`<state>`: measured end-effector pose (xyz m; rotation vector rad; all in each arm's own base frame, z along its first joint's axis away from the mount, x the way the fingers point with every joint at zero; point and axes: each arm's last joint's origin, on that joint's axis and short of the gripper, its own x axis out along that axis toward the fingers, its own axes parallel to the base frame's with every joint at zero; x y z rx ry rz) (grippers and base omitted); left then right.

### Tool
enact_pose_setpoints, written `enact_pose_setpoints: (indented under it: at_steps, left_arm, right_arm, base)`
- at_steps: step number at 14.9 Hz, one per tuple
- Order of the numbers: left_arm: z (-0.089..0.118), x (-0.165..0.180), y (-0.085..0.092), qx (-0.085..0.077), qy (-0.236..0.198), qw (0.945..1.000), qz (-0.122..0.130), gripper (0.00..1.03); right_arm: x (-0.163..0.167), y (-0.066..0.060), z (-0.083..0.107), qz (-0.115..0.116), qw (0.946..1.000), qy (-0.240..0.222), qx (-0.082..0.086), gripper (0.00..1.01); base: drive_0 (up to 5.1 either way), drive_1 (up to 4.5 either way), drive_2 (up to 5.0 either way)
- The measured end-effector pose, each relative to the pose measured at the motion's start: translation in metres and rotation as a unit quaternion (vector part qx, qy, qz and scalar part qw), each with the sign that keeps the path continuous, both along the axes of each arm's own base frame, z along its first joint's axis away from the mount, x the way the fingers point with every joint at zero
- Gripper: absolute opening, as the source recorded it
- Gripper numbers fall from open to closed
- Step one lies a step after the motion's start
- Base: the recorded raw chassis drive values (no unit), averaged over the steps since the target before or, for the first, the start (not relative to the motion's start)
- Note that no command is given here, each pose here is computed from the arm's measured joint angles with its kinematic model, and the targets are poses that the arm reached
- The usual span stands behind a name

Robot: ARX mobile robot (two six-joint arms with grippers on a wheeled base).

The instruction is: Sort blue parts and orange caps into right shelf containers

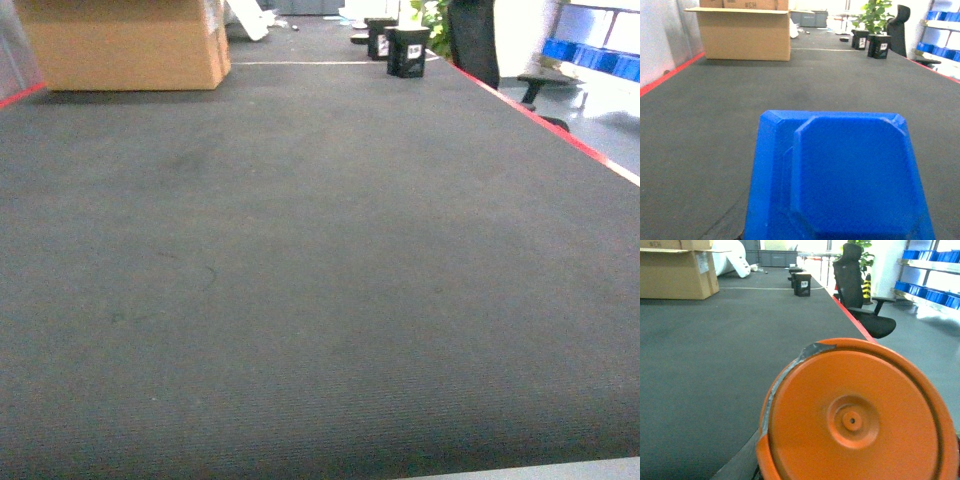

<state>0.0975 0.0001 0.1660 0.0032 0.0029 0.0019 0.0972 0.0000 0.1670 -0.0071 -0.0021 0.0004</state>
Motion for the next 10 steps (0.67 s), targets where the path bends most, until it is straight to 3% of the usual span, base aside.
enact_pose_setpoints:
  at_steps: [10]
  left_arm:
    - [0.0000, 0.0000, -0.0001, 0.000, 0.000, 1.0000, -0.001, 0.43]
  right_arm:
    - [0.0000, 0.0000, 0.0000, 0.000, 1.0000, 0.000, 0.000, 0.45]
  base:
    - [-1.6, -1.57, -1.6]
